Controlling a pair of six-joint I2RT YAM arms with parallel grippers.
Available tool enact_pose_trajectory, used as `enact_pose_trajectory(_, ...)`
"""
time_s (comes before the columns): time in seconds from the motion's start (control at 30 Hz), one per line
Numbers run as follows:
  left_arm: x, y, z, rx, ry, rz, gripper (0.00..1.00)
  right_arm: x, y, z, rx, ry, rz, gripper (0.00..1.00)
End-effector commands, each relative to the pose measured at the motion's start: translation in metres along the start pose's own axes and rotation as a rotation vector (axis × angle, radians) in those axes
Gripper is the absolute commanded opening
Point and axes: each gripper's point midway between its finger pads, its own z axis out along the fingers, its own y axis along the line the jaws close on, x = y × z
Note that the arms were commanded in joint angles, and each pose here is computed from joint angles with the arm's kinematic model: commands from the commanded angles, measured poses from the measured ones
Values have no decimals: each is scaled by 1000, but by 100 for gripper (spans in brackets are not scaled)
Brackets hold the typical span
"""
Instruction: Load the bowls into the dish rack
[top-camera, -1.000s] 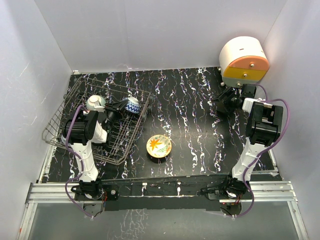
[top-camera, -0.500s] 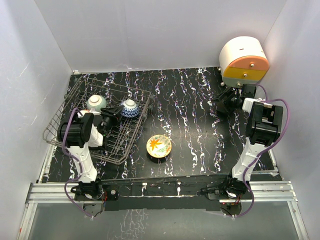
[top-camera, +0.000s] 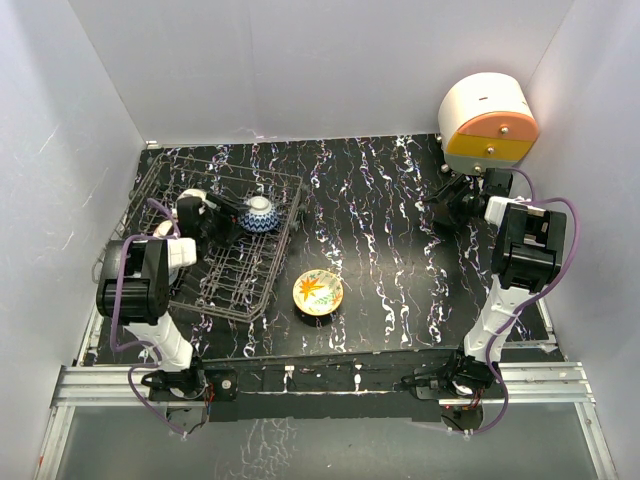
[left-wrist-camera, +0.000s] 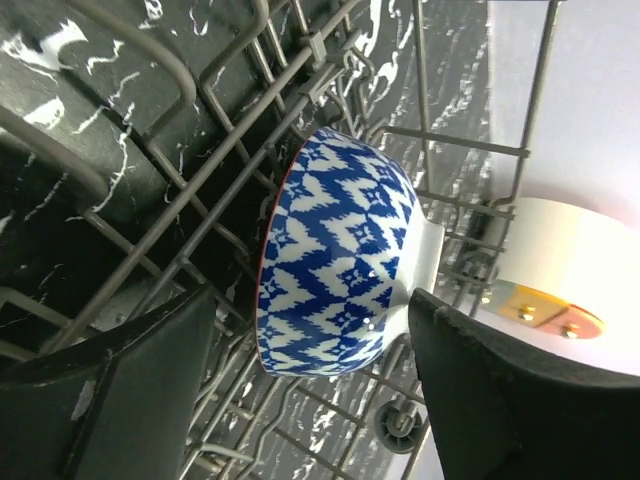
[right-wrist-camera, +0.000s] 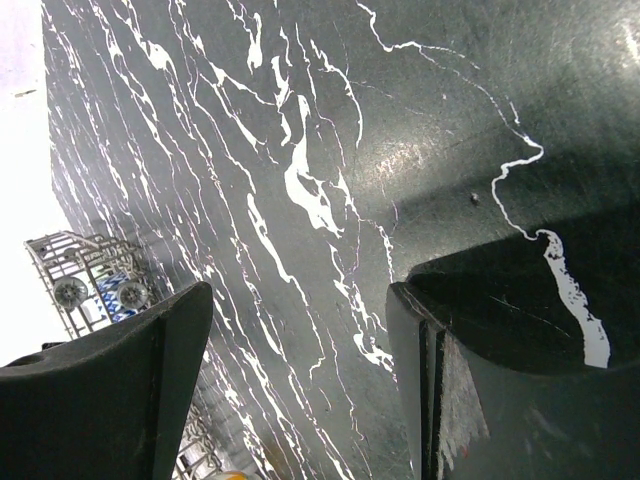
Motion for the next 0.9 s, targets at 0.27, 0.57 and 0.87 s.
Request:
enact_pose_trajectory(0.27, 16, 52, -47, -404, 97, 127, 90, 0, 0, 1, -25, -18, -15, 73)
enact_pose_trajectory(0.57, -14, -47, -83, -236, 26, 295, 97, 1, 3, -1, -40, -24, -9, 73)
enact_pose_trajectory(0.87, 42, -139, -87, -129, 54, 698, 97, -1, 6, -3, -44, -31, -6, 73)
